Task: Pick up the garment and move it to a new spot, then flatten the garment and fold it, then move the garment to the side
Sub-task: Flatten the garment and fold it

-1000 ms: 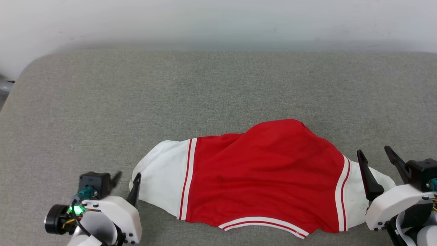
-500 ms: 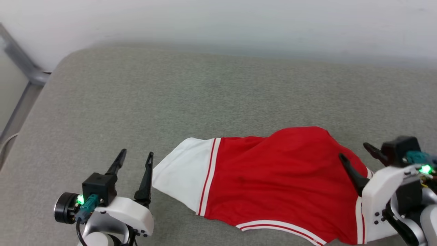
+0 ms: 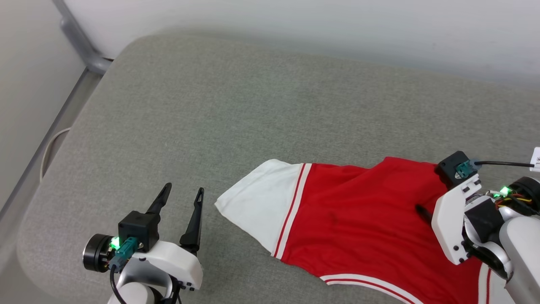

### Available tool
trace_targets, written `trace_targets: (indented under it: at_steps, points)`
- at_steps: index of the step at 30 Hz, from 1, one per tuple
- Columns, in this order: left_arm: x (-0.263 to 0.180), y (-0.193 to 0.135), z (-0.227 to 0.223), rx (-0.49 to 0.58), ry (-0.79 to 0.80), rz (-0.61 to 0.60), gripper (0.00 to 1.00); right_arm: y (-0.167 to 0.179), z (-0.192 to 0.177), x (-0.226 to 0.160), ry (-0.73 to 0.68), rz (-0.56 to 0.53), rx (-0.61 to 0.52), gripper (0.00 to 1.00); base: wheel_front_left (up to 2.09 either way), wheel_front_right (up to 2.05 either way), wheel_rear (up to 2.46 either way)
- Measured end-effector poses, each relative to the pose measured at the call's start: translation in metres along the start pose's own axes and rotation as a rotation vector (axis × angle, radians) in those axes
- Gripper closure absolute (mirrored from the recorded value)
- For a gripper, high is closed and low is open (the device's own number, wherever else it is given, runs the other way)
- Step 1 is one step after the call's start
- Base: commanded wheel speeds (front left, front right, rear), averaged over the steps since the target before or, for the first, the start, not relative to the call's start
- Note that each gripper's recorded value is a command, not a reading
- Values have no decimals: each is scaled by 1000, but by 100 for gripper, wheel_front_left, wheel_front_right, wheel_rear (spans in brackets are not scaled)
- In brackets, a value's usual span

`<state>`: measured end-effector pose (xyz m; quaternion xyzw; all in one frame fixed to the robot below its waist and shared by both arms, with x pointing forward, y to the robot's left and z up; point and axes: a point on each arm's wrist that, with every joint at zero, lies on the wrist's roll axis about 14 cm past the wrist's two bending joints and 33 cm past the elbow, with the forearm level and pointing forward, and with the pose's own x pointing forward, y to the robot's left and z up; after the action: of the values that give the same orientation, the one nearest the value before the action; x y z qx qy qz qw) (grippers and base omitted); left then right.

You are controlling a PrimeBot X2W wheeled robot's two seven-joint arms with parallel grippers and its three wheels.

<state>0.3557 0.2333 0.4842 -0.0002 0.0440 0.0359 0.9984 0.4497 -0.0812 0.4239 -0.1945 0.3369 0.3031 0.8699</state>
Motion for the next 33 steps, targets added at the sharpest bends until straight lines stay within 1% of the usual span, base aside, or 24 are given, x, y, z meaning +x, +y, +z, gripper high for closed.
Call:
trace_targets:
  at_steps: [6, 7, 8, 9, 14, 18, 19, 20, 22, 25, 26, 27, 33]
  points:
    - [-3, 9, -10, 2, 28, 27, 0, 10, -24, 28, 85, 46, 32, 0, 0, 0, 0]
    - [-3, 10, -10, 3, 29, 30, 0, 10, -26, 31, 95, 48, 28, 2, 0, 0, 0]
    - [-2, 11, -9, 4, 26, 34, 0, 10, -29, 35, 108, 50, 21, 65, 0, 0, 0]
    - [-2, 12, -9, 5, 24, 37, 0, 10, -31, 38, 113, 52, 18, 100, 0, 0, 0]
    - [-3, 17, -11, 5, 28, 56, 0, 0, -23, 50, 83, 38, -4, 100, 0, 0, 0]
    - [-5, 20, -13, 4, 32, 68, 0, -13, -1, 56, 23, 6, -27, 100, 0, 0, 0]
    - [-8, 24, -13, 2, 28, 80, 0, -45, 20, 55, -27, -80, -52, 100, 0, 0, 0]
    - [-9, 25, -12, 4, 26, 83, 0, -49, 25, 56, -37, -89, -55, 100, 0, 0, 0]
    - [-9, 27, -12, 7, 26, 86, 0, -52, 29, 58, -45, -100, -70, 100, 0, 0, 0]
    - [-8, 27, -12, 8, 24, 88, 0, -52, 23, 61, -28, -103, -90, 100, 0, 0, 0]
    - [-8, 27, -11, 9, 23, 86, 0, -50, 20, 63, -22, -99, -86, 47, 0, 0, 0]
    - [-8, 26, -11, 8, 22, 84, 0, -48, 19, 63, -23, -95, -83, 0, 0, 0, 0]
    - [-5, 19, -7, 7, 2, 58, 0, -48, 27, 58, -98, -106, -51, 0, 0, 0, 0]
